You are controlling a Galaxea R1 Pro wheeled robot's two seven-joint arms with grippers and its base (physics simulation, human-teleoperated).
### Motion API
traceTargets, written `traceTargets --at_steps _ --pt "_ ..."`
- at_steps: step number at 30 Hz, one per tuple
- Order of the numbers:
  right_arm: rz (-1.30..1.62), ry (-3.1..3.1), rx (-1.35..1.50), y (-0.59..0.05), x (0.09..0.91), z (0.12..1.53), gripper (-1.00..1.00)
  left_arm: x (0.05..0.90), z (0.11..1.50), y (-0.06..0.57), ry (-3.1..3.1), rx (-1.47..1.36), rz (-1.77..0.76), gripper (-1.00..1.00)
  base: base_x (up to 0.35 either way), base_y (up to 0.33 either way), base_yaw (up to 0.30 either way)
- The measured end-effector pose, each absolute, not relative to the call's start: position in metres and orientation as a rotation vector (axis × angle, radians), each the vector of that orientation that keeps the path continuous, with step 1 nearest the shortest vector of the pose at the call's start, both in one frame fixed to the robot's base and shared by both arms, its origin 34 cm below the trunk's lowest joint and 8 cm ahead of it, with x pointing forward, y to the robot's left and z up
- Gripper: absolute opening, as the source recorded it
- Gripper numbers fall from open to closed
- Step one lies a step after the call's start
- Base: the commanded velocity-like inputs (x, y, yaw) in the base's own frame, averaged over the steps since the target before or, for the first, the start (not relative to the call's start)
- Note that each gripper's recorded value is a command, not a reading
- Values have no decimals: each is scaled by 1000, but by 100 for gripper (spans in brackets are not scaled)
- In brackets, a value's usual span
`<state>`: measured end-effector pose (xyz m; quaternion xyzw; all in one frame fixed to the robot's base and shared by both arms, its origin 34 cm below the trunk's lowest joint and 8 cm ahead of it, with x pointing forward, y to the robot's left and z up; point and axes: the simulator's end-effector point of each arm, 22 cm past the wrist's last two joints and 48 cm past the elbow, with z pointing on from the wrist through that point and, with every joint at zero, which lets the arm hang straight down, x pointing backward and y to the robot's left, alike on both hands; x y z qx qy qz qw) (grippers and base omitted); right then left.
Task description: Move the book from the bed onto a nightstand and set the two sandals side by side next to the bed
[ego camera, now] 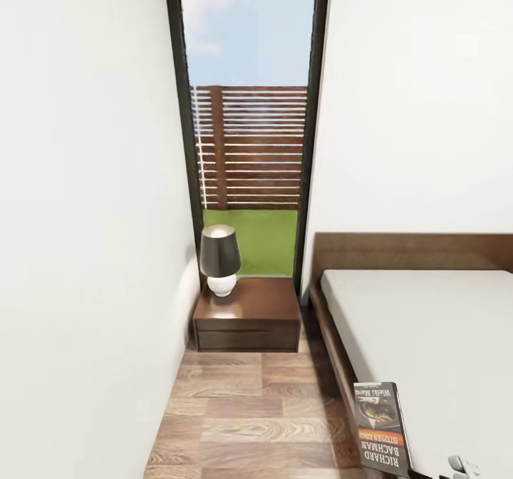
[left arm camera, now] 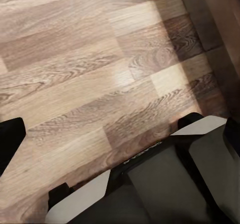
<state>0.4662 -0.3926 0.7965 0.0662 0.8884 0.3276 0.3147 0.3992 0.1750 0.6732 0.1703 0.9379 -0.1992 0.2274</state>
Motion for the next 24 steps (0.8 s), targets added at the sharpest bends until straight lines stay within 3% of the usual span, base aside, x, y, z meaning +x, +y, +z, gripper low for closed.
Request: traceTargets --at_steps 24 --pt "863 2340 174 -392 466 797 -100 399 673 175 2584 469 -549 100 329 0 0"
